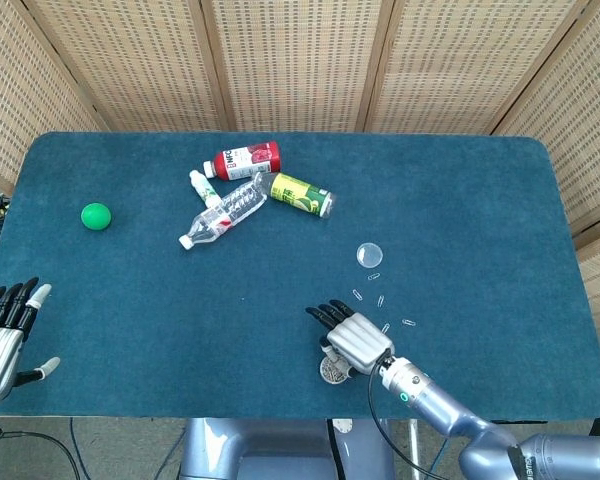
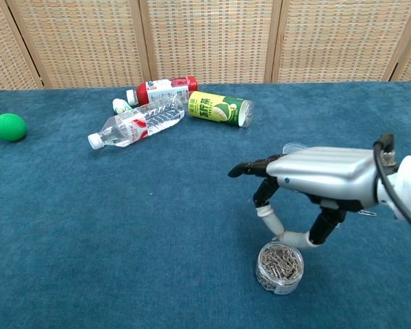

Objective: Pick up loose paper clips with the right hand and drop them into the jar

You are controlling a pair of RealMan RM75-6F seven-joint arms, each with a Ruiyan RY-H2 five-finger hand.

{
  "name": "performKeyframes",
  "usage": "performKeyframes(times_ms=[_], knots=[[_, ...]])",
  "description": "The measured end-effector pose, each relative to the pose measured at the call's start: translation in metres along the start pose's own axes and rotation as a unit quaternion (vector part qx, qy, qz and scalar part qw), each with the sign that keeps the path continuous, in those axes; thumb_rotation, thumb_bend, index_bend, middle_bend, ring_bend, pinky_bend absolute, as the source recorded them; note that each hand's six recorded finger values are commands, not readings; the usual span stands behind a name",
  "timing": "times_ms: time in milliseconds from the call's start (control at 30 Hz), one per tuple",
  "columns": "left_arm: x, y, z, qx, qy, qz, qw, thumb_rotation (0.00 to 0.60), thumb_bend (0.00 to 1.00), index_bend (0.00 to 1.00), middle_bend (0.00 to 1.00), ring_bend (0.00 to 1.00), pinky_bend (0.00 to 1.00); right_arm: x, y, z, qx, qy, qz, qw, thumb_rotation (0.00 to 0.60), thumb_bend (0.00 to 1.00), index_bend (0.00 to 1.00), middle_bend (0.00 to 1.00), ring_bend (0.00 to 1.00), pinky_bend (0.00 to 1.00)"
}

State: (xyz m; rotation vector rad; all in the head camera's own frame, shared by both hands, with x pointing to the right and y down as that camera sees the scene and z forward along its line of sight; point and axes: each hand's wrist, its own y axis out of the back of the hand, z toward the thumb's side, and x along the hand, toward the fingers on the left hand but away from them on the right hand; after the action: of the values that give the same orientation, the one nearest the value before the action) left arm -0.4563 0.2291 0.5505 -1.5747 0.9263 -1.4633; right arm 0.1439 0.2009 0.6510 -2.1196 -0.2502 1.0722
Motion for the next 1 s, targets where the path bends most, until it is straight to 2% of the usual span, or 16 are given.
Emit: performKeyframes(times_ms=[433, 600, 733, 1000], knots=[[0.000, 0.001, -0.001, -0.002, 0.001, 0.001, 1.0000, 0.600, 0.00, 0.00, 0.00, 0.00, 0.00, -0.005, -0.019, 0.005, 0.017, -0.012, 0.028, 0.9994, 0.600, 0.44, 0.63, 0.00, 0.00, 0.00], [0.000, 0.000, -0.001, -0.001, 0.000, -0.001, 1.0000, 0.600, 0.00, 0.00, 0.00, 0.00, 0.00, -0.003, -0.022, 0.002, 0.022, -0.017, 0.040, 0.9988, 0.600, 0.29, 0.50, 0.00, 0.00, 0.00], [0.000, 0.000, 0.000, -0.001, 0.000, -0.001, 1.0000, 0.600, 0.00, 0.00, 0.00, 0.00, 0.00, 0.000, -0.021, 0.002, 0.027, -0.020, 0.047, 0.9984, 0.600, 0.28, 0.47, 0.00, 0.00, 0.00], [0.000, 0.000, 0.000, -0.001, -0.001, -0.001, 1.0000, 0.600, 0.00, 0.00, 0.00, 0.00, 0.00, 0.001, -0.014, 0.002, 0.026, -0.025, 0.033, 0.9988, 0.600, 0.28, 0.47, 0.00, 0.00, 0.00]])
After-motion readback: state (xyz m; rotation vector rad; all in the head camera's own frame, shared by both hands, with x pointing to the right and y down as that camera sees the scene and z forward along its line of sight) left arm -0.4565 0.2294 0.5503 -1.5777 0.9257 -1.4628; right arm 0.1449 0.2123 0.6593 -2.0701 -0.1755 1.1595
